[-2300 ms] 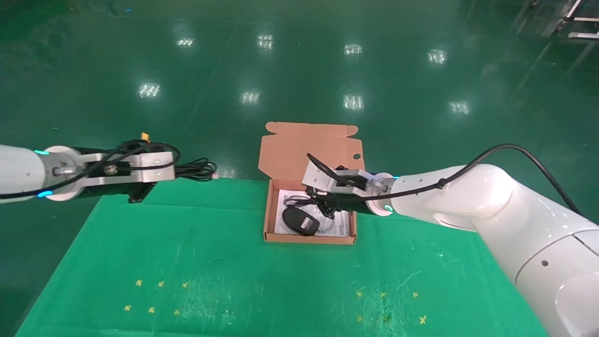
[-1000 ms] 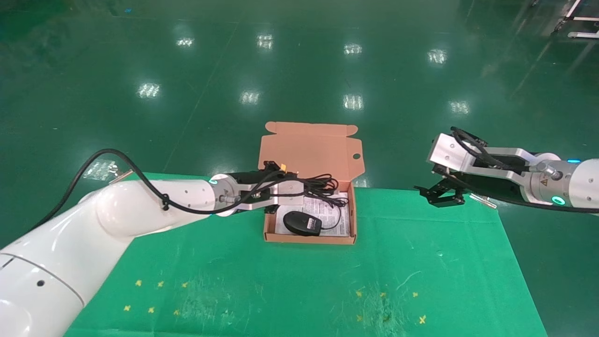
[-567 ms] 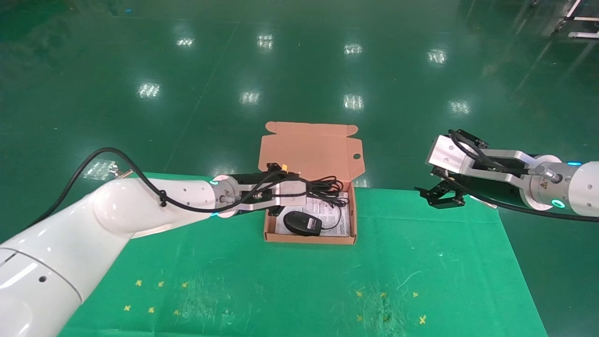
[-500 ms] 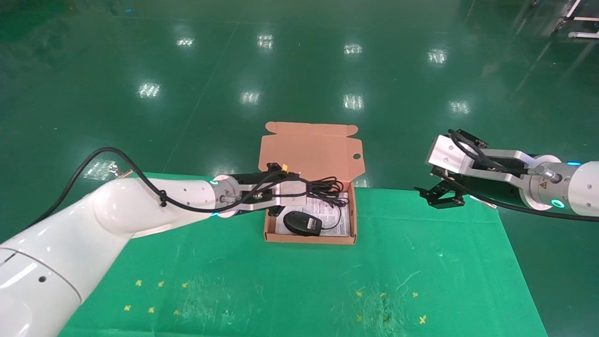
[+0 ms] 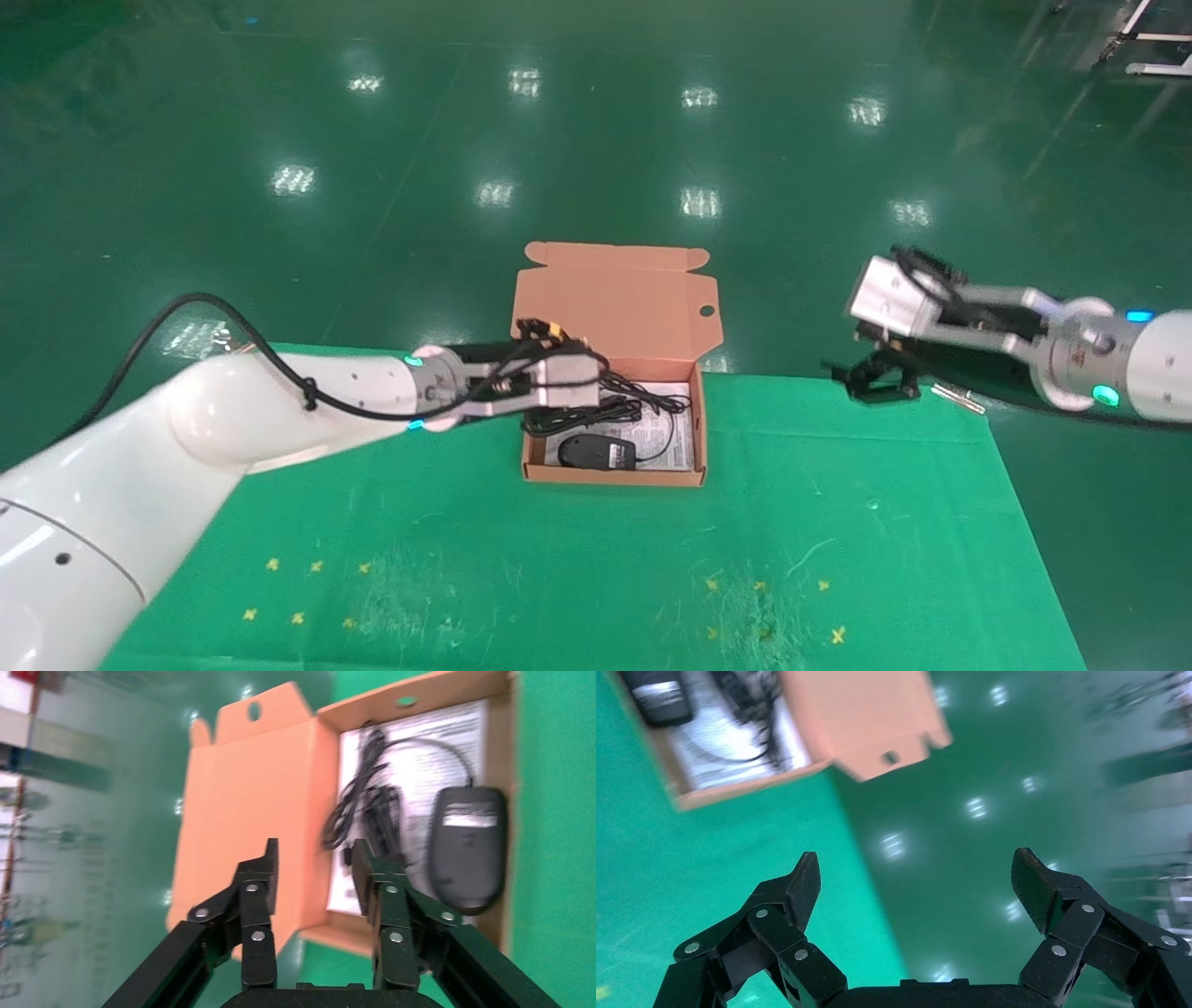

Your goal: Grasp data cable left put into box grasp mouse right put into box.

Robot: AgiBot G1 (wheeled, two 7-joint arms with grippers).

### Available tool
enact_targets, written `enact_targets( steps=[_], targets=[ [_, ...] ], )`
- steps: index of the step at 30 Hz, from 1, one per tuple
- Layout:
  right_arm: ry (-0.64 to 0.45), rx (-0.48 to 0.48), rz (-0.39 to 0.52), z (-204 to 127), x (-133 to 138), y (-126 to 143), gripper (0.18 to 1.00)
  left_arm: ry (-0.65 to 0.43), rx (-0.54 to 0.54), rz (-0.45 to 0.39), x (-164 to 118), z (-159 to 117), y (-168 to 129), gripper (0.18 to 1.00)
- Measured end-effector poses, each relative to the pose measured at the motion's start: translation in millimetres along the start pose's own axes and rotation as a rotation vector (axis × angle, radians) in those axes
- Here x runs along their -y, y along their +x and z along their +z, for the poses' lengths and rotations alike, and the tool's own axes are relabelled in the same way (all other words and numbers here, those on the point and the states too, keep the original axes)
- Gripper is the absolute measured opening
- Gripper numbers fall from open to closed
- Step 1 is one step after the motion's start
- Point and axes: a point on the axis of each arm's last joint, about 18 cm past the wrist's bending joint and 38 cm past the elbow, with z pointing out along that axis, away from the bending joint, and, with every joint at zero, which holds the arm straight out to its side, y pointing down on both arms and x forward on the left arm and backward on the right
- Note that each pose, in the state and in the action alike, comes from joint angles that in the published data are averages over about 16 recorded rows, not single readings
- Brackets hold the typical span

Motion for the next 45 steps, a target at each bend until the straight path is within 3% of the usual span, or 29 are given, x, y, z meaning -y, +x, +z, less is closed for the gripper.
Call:
enact_targets(
  steps=[7,12,25,38,45],
  targets=[
    [0.004,-0.038,-0.044,-4.9,9.1,19.5,1.000,-0.010,0.123,-0.005,1.5,-11.6,-49.1,0.543],
    [0.012,-0.014,-0.032,-6.1,10.9,16.9,1.000,0.005,0.157,-0.054,-2.6,-21.2,-62.2,0.657],
    [0.109,0.164,0.140,-13.1,10.8,-26.6,1.000,0.142,0.073,-0.330,-24.0,-56.8,-31.9,0.906],
    [0.264,0.348,0.304,-34.3,20.4,-67.1,1.000,0.314,-0.030,-0.569,-34.3,-111.8,-2.6,0.994],
    [0.313,0.393,0.341,-42.4,24.0,-75.7,1.000,0.362,-0.058,-0.618,-34.9,-129.3,3.3,1.001]
  ],
)
